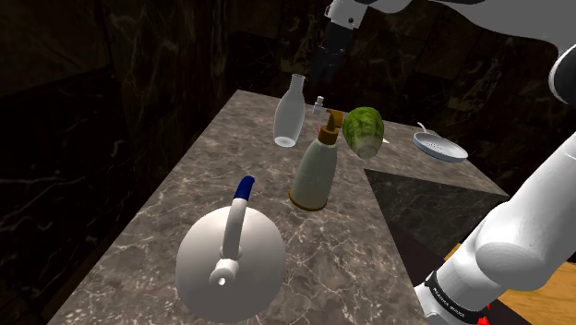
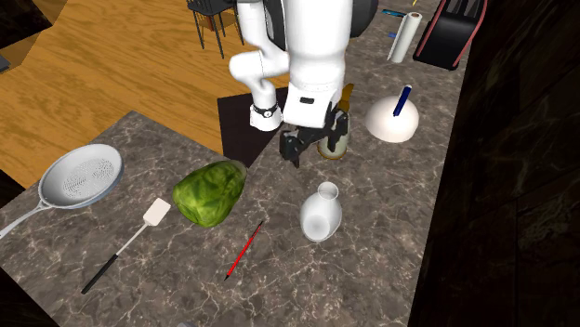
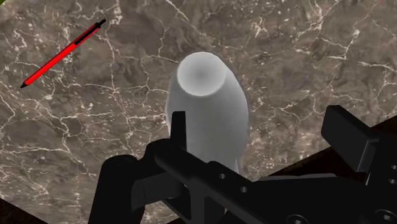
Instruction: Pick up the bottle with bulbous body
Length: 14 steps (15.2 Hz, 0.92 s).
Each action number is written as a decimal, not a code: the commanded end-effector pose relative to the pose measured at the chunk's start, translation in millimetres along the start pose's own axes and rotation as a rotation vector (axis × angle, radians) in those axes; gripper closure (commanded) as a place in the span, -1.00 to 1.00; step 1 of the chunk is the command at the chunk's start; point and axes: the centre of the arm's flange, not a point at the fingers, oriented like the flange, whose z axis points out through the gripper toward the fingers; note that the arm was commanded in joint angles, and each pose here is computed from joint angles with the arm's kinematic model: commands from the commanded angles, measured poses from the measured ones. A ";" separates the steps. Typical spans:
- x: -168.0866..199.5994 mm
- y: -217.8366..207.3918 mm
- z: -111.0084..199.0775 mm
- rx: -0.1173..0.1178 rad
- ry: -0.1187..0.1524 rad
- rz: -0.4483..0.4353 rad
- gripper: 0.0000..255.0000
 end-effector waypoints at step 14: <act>64.6 14.6 46.5 -0.006 0.002 -0.012 -1.00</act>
